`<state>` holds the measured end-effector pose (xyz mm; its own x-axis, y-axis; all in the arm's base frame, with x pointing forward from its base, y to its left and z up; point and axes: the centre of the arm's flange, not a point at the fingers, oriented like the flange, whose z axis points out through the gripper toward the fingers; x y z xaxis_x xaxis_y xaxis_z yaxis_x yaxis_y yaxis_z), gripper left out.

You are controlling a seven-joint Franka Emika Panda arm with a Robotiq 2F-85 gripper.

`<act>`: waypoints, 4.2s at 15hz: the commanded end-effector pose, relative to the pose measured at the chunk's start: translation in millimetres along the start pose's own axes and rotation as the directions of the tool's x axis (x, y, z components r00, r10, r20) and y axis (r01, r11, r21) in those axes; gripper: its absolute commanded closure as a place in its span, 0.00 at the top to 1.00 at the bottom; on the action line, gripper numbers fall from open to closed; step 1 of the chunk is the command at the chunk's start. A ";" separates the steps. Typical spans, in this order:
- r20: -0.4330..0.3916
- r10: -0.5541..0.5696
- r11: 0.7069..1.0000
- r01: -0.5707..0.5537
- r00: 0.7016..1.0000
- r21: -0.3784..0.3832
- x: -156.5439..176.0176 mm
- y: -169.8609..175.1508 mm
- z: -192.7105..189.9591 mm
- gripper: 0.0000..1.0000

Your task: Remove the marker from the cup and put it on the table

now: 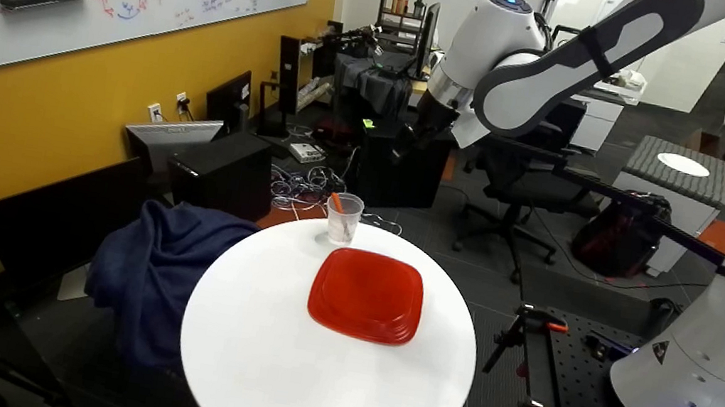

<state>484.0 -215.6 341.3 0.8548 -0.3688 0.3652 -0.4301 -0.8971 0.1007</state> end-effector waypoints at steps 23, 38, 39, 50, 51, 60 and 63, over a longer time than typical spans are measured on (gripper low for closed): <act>0.026 -0.181 0.983 0.179 0.983 0.049 69.7 -45.2 145.4 1.00; 0.048 -0.148 0.987 0.145 0.988 0.062 72.2 -49.9 182.6 0.60; 0.051 -0.150 0.987 0.146 0.987 0.064 72.1 -50.5 184.2 0.60; 0.074 -0.142 0.987 0.135 0.987 0.092 69.4 -57.2 198.9 0.57; 0.075 -0.139 0.987 0.132 0.988 0.092 70.2 -56.2 199.9 0.57; 0.075 -0.115 0.990 0.108 0.991 0.087 81.4 -52.1 206.2 0.55; 0.076 -0.119 0.990 0.112 0.990 0.087 83.7 -53.7 207.9 0.42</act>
<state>628.1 -243.2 173.9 0.9142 -0.2826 0.2904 -0.3160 -0.9458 0.0745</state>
